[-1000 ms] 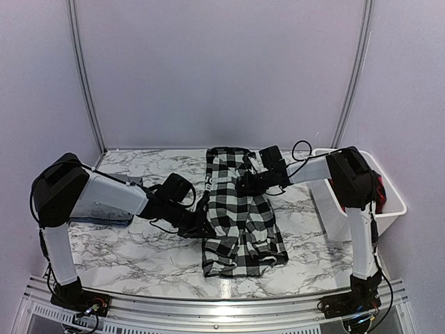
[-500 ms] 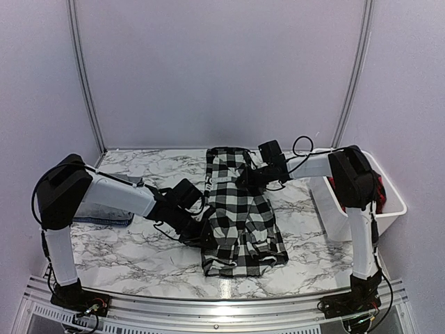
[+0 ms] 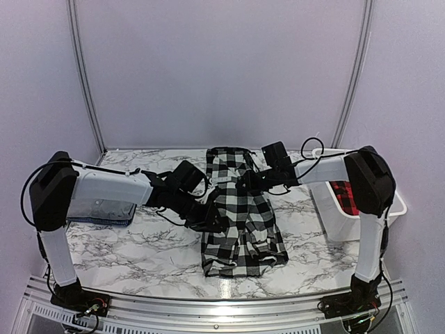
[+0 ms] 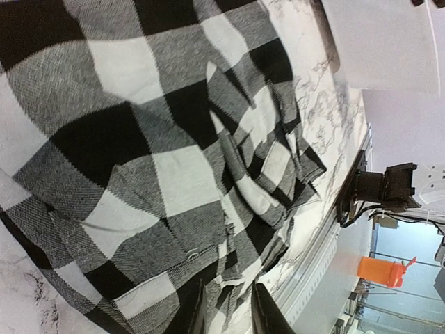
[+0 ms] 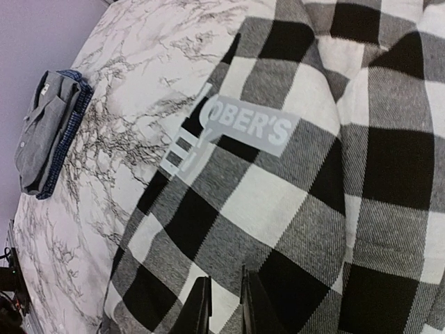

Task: Fold and stack the long sleeve shirts
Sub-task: Smooth out the rectangle-folded shirt at the center of the board.

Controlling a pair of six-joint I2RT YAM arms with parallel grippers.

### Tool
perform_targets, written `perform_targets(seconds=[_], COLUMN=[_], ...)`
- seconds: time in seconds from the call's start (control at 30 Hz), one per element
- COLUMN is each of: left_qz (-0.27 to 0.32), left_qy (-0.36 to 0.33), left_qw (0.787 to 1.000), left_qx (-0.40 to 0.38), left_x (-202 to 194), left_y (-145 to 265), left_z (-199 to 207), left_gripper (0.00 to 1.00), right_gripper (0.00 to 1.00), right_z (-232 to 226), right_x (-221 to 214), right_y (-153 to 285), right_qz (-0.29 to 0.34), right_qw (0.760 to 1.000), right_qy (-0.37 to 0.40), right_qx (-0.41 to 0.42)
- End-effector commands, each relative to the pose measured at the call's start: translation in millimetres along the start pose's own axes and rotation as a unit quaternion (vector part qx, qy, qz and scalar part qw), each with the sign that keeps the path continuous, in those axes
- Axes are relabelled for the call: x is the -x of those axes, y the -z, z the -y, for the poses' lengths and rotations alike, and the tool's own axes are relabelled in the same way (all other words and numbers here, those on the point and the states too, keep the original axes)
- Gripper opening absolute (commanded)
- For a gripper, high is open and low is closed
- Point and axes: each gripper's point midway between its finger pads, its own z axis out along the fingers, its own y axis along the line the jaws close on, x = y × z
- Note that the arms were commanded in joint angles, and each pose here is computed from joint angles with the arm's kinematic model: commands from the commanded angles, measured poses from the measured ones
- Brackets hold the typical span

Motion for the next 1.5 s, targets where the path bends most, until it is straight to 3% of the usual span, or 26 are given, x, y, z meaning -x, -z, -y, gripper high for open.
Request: perform_targets(seconds=[0.0, 0.27, 0.63, 0.8, 1.0, 1.23, 1.47], left_qz=[0.030, 0.076, 0.057, 0.078, 0.149, 0.207, 0.207], left_qy=[-0.013, 0.028, 0.088, 0.063, 0.032, 0.059, 0.067], left_qw=[0.999, 0.995, 0.989, 0.991, 0.986, 0.971, 0.970], left_qx=[-0.003, 0.060, 0.108, 0.088, 0.068, 0.104, 0.110], left_x=[22.2, 76.5, 62.2, 71.2, 111.2, 162.2, 194.6], left_y=[16.4, -11.2, -31.8, -9.6, 40.4, 66.2, 49.7], left_z=[15.3, -46.0, -110.4, -86.3, -56.4, -100.8, -130.8], left_gripper=[0.21, 0.10, 0.09, 0.16, 0.22, 0.29, 0.35], right_gripper=[0.12, 0.11, 0.15, 0.23, 0.30, 0.30, 0.29], right_z=[13.4, 37.5, 52.3, 41.9, 36.2, 63.6, 89.6], right_x=[-15.7, -29.8, -33.4, -18.3, 14.3, 19.8, -1.8], right_y=[-9.7, -14.6, -16.7, -4.6, 22.2, 38.2, 53.8], right_qz=[-0.008, -0.018, -0.022, -0.004, 0.031, 0.046, 0.035], right_qw=[1.000, 0.999, 0.998, 0.999, 0.998, 0.995, 0.990], right_qy=[-0.017, -0.038, -0.042, -0.029, -0.012, -0.035, -0.045], right_qx=[0.003, -0.018, -0.036, -0.034, -0.057, -0.087, -0.132])
